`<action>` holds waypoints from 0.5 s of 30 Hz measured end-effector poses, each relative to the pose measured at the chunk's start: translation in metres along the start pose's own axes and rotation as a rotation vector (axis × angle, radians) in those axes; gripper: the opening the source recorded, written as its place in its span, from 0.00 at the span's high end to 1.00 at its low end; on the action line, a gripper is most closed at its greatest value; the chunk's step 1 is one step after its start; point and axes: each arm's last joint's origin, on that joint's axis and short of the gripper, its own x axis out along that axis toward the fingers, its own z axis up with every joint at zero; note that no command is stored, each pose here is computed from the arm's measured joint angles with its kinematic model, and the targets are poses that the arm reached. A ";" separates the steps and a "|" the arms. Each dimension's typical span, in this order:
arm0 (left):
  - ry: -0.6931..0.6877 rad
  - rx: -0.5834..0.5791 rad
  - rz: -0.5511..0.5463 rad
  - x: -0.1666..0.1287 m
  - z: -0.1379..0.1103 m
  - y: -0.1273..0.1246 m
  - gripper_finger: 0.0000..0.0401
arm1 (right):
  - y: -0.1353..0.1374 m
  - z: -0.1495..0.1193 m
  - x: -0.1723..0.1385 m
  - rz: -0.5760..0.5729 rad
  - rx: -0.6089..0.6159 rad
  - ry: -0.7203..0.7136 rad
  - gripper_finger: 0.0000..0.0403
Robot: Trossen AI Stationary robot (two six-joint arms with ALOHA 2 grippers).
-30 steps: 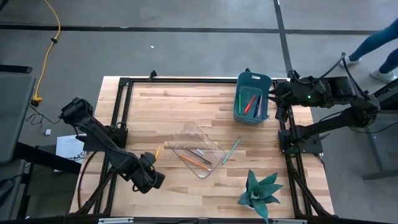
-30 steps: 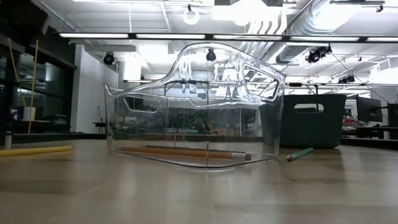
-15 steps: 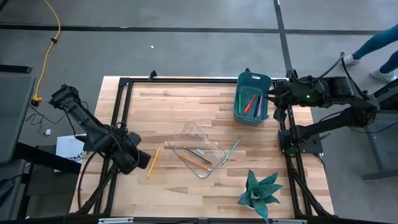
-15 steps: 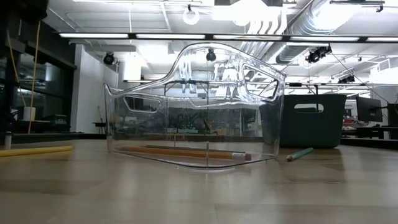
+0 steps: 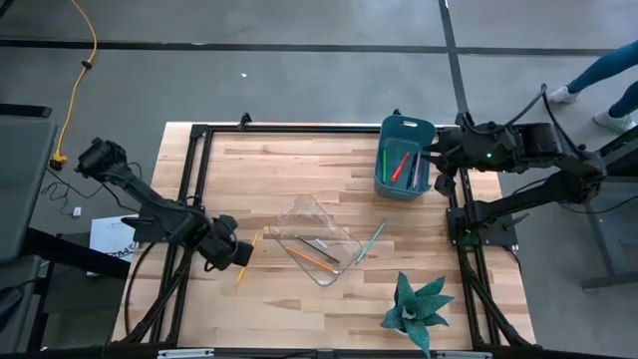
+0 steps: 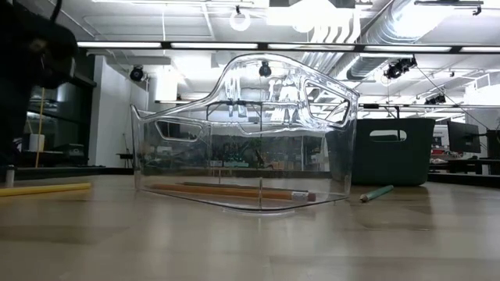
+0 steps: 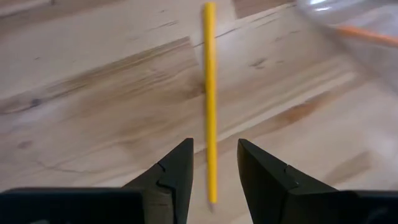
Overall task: Sort pens & pencils
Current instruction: Put the yellow pencil into the transparent bin
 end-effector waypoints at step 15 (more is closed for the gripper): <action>0.146 0.052 0.177 0.034 0.008 -0.032 0.72 | 0.000 0.000 0.000 -0.001 -0.042 -0.005 0.81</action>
